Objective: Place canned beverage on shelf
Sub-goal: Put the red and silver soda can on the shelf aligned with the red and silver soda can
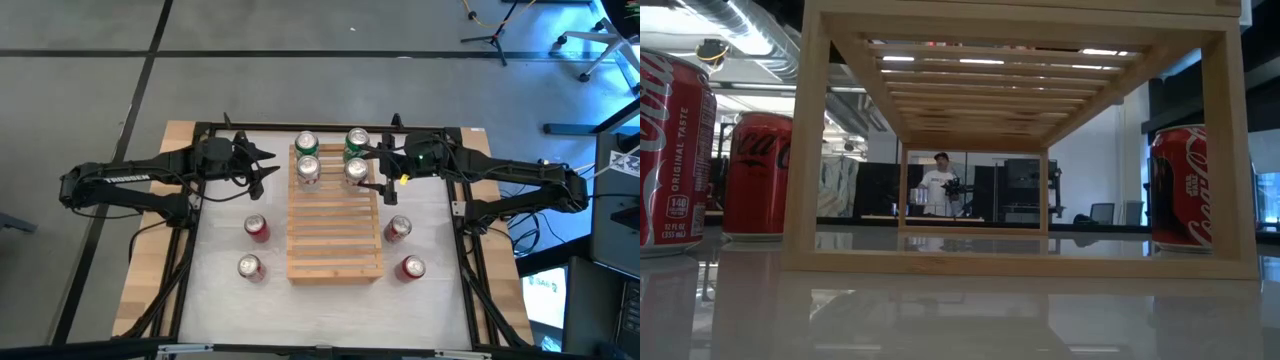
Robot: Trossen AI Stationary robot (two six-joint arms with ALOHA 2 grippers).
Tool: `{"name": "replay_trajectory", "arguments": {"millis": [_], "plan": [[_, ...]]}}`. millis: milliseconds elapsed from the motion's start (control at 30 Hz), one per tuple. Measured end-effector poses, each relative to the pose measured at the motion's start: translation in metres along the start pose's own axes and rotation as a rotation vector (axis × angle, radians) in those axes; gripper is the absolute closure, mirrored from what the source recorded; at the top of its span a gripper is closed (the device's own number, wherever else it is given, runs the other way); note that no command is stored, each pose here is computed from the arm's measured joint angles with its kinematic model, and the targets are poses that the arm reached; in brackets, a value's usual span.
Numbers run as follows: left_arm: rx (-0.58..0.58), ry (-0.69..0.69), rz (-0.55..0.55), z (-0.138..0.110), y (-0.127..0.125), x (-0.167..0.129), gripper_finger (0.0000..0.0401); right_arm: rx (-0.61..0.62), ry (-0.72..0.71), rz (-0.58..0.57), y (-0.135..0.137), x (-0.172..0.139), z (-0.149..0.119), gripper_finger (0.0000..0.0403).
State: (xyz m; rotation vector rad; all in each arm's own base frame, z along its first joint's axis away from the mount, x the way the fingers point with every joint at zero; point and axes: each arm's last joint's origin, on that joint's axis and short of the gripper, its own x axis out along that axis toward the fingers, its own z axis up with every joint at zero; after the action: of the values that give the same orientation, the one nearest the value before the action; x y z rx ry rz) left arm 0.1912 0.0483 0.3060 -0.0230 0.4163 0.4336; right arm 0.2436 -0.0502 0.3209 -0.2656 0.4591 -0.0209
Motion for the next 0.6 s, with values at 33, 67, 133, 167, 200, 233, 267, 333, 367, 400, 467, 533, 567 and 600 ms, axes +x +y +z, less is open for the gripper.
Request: {"name": "replay_trajectory", "arguments": {"millis": [33,67,133,167,200,233,267,333,367,400,467,533,567,600], "plan": [[0.000,0.000,0.000,0.0000,0.0001,0.0001,0.0238,0.000,0.002,0.000,0.0000,0.0000,-0.0002,0.0067],[0.000,0.000,0.000,0.0000,0.0000,0.0000,0.0238,0.000,0.008,0.000,0.0002,0.0000,-0.0007,0.0060],[0.000,0.000,0.000,0.0000,0.0001,0.0000,0.0238,0.000,0.011,0.000,0.0003,0.0002,-0.0011,0.0042],[0.000,0.000,0.000,0.0000,0.0000,0.0001,0.0238,0.000,0.011,0.000,0.0003,0.0002,-0.0011,0.0033],[-0.001,0.000,0.000,0.0000,0.0001,0.0000,0.0238,0.000,0.010,0.000,0.0002,0.0002,-0.0010,0.0024],[-0.001,0.000,0.001,0.0000,0.0001,0.0000,0.0238,0.000,0.008,0.000,0.0002,0.0002,-0.0008,0.0016],[0.000,0.000,0.000,0.0000,0.0000,0.0001,0.0238,0.000,0.008,-0.001,0.0002,0.0002,-0.0008,0.0010],[-0.001,0.000,0.000,0.0000,0.0001,0.0000,0.0238,0.000,0.010,-0.007,0.0000,0.0002,-0.0008,0.0005],[0.000,0.000,0.000,0.0000,0.0000,0.0001,0.0238,0.000,0.013,-0.016,-0.0003,0.0002,-0.0009,0.0006],[0.000,0.000,0.000,0.0000,0.0000,0.0000,0.0238,0.000,0.016,-0.026,-0.0006,0.0001,-0.0009,0.0009],[-0.001,0.000,0.000,0.0000,0.0000,0.0001,0.0238,0.000,0.021,-0.042,-0.0011,0.0001,-0.0011,0.0014],[-0.001,0.000,0.000,0.0000,0.0001,0.0000,0.0238,0.001,0.024,-0.048,-0.0012,0.0001,-0.0012,0.0018],[-0.001,0.000,0.000,0.0000,0.0001,0.0001,0.0238,0.002,0.024,-0.048,-0.0012,0.0001,-0.0012,0.0019],[-0.001,0.000,0.000,0.0000,0.0001,0.0001,0.0238,0.009,0.024,-0.048,-0.0012,0.0001,-0.0012,0.0019]]}}
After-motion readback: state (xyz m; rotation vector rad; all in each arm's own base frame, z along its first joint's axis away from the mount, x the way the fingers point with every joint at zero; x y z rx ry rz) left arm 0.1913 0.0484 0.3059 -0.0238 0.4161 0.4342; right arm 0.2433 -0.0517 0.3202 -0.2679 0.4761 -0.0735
